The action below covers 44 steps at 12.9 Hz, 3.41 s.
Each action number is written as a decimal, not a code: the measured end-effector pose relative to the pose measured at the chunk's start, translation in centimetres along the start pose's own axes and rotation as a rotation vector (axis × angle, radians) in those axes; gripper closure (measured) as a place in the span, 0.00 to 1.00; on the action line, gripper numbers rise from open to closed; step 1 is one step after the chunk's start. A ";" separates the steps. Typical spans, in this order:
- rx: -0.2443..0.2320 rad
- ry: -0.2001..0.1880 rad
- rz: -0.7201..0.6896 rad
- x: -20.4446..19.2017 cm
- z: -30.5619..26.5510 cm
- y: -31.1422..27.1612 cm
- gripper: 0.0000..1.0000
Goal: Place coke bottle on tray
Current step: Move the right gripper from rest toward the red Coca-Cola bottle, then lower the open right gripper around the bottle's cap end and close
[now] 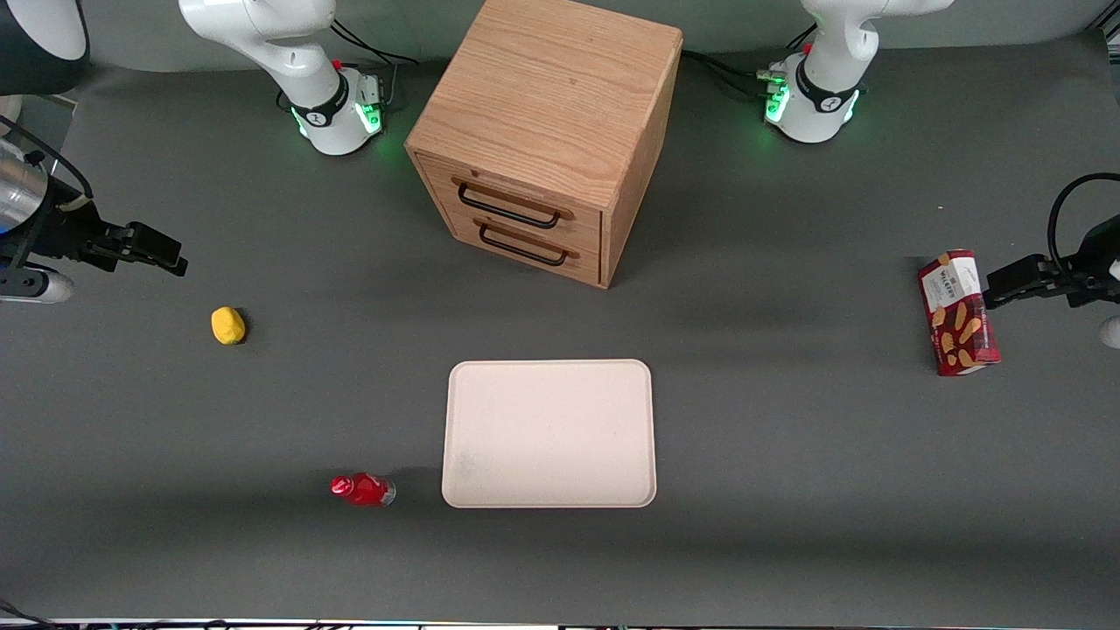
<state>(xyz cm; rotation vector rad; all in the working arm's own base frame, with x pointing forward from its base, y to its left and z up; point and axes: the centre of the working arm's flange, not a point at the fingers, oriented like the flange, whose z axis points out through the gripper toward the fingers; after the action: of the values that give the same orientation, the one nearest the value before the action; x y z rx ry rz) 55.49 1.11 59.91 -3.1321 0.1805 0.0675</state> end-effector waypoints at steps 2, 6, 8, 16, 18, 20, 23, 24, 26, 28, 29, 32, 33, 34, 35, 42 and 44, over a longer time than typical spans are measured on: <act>0.002 0.000 -0.002 0.0 0.0 -0.2 0.00; 0.005 0.018 -0.024 0.1 -0.8 -1.4 0.00; 0.008 0.037 -0.069 0.9 -1.3 -4.0 0.00; 0.079 0.149 -0.154 13.5 8.8 -12.0 0.00; 0.062 0.177 -0.171 15.6 12.9 -13.0 0.00; 0.023 0.183 -0.215 16.8 17.2 -14.6 0.00; 0.020 0.192 -0.233 18.2 22.5 -15.5 0.00; 0.023 0.191 -0.233 18.5 23.9 -15.5 0.00; 0.030 0.197 -0.234 19.0 26.0 -15.7 0.00; 0.039 0.221 -0.236 19.5 26.8 -16.0 0.00; 0.043 0.232 -0.238 19.6 26.8 -16.1 0.03; 0.047 0.257 -0.245 20.0 25.7 -16.4 0.10; 0.048 0.263 -0.248 20.1 25.4 -16.4 0.15; 0.050 0.270 -0.250 20.1 25.2 -16.4 0.15; 0.052 0.278 -0.250 20.2 25.3 -16.4 0.18; 0.057 0.267 -0.259 20.3 27.3 -16.8 0.45; 0.053 0.271 -0.272 20.4 27.2 -16.8 0.68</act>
<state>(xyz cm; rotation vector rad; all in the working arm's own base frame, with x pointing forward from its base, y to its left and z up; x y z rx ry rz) 76.46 15.60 31.88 -3.0650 -0.2410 -0.3561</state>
